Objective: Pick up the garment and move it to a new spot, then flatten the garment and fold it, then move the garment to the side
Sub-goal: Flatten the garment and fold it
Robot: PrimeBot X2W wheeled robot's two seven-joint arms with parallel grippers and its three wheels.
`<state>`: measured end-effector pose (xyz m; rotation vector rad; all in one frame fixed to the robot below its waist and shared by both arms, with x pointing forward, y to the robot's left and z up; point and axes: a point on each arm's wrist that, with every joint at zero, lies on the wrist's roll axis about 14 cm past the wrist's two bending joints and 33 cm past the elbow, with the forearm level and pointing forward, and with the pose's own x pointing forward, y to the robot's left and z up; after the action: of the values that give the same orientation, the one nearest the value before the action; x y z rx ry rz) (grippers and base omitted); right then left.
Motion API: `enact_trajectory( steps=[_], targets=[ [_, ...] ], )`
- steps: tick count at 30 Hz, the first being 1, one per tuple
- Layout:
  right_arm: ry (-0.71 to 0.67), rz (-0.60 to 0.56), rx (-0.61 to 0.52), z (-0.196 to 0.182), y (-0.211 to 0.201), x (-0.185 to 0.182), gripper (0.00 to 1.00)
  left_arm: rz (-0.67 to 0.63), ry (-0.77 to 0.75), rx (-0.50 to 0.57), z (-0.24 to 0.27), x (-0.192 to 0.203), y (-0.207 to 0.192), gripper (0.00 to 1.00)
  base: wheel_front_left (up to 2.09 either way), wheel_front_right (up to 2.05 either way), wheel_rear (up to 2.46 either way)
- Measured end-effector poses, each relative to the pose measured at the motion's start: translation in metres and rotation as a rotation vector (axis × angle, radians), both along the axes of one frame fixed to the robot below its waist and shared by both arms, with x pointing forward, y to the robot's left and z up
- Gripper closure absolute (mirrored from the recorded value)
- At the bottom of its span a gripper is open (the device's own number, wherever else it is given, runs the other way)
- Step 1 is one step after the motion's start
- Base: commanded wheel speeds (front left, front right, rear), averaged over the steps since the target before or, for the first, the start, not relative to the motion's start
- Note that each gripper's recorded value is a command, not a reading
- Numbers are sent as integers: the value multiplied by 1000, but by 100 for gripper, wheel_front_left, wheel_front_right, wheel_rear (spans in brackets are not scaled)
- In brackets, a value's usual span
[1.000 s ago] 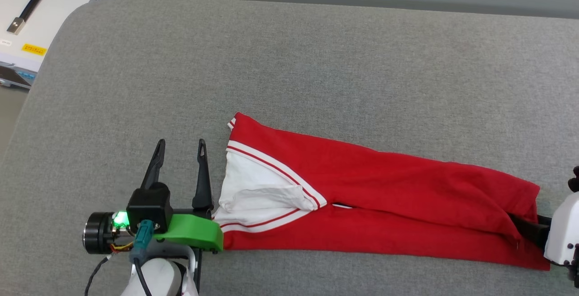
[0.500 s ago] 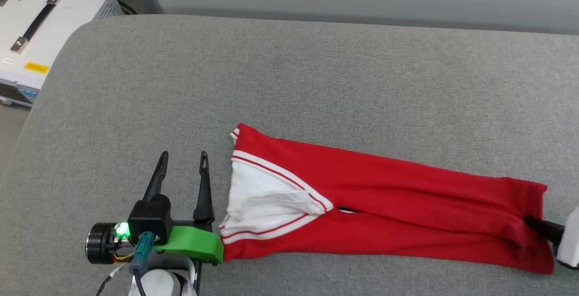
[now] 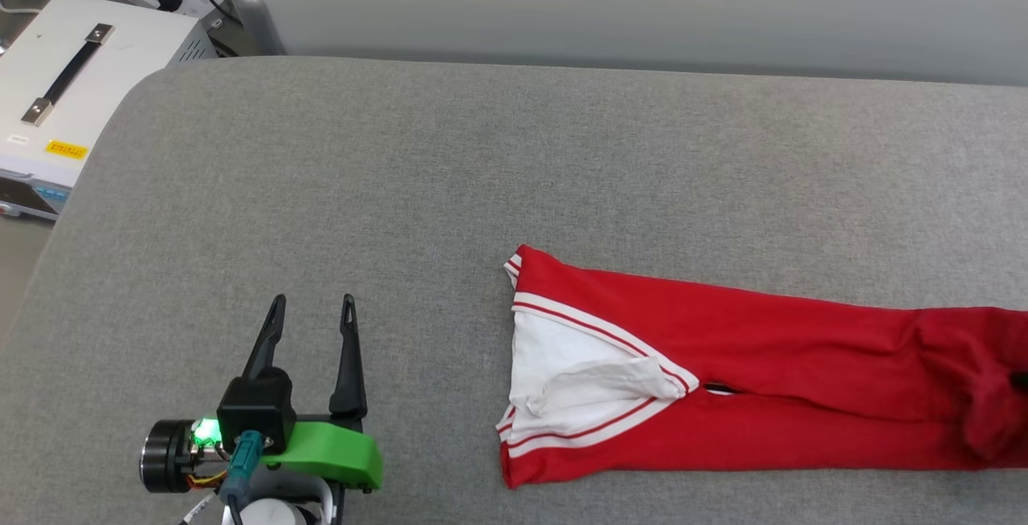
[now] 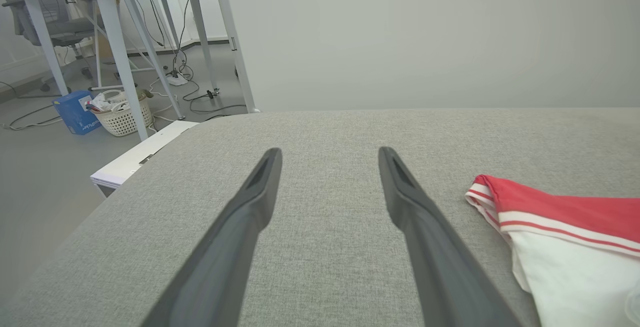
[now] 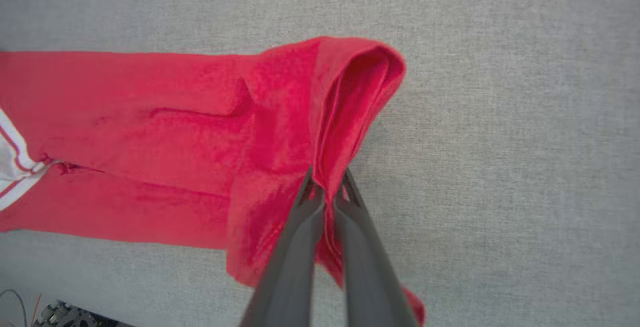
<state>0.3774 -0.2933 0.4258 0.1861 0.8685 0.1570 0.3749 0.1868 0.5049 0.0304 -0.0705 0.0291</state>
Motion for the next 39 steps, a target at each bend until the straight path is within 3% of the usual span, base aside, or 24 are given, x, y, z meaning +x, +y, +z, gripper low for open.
enact_trajectory(
  steps=[6, 13, 23, 32, 39],
  targets=[
    [-47, 174, 113, 23, 67, 3, 100, -5, 3, 0, -1, 0, -1, 0, 0, 0, 0],
    [-92, 431, 154, 44, 152, 12, 100, -9, 24, -5, -9, 3, -4, 0, 0, 0, 0],
    [-45, 727, 192, 31, 259, 14, 100, -5, 42, -7, -17, 18, -3, 0, 0, 0, 0],
    [-49, 833, 241, 15, 314, 20, 100, 17, 70, -6, -28, 27, 3, 0, 0, 0, 0],
    [56, 842, 188, -36, 316, 8, 100, 19, 89, -6, -35, 33, 3, 0, 0, 0, 0]
  ],
)
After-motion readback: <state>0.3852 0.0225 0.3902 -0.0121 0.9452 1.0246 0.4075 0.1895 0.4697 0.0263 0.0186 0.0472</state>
